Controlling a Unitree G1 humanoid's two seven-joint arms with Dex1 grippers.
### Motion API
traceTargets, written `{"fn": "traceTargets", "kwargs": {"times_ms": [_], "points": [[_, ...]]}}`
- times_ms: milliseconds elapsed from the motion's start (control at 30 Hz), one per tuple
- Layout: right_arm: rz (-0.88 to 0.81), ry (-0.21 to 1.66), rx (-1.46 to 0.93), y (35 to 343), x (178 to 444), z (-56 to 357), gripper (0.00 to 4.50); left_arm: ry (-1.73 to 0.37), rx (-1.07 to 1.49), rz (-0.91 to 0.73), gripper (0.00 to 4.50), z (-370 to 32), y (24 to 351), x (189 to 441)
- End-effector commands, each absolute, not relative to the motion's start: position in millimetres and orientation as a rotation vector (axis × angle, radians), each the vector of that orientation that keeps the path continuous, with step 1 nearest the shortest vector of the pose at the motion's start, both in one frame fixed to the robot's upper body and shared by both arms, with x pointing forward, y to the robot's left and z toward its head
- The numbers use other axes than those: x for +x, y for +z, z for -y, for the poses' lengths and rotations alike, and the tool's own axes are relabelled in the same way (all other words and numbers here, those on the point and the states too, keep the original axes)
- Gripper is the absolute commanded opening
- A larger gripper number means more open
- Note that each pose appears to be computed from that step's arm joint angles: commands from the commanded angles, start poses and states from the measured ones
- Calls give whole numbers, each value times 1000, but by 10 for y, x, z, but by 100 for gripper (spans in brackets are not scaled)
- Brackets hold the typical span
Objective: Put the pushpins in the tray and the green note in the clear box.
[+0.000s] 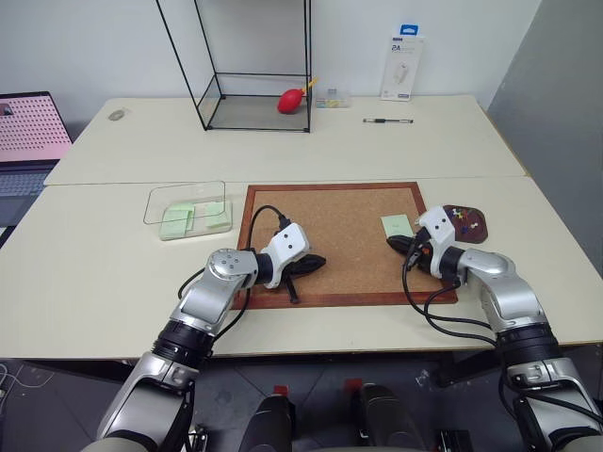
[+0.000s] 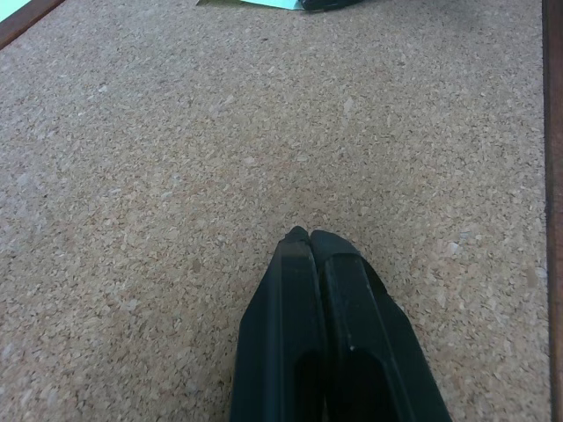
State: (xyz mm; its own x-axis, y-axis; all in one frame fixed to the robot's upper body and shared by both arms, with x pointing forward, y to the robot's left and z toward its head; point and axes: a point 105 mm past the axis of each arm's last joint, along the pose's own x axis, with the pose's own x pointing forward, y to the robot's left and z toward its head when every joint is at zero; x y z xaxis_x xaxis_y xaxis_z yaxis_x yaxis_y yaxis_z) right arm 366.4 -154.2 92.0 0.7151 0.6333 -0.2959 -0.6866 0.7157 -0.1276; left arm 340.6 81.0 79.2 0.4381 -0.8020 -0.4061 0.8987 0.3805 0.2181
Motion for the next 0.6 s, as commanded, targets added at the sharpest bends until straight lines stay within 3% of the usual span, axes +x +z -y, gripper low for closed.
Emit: {"fn": "traceTargets", "kwargs": {"times_ms": [33,367,600], "points": [[-107,769,-249,1258,3676,1518,7,-1081,453,-384,0,-956,496,3337],[56,862,-463,1581,3545,1347,7,-1062,436,-365,0,-947,536,3374],[78,895,-545,1566,3500,1293,7,-993,335,-218,0,-832,888,3543]]}}
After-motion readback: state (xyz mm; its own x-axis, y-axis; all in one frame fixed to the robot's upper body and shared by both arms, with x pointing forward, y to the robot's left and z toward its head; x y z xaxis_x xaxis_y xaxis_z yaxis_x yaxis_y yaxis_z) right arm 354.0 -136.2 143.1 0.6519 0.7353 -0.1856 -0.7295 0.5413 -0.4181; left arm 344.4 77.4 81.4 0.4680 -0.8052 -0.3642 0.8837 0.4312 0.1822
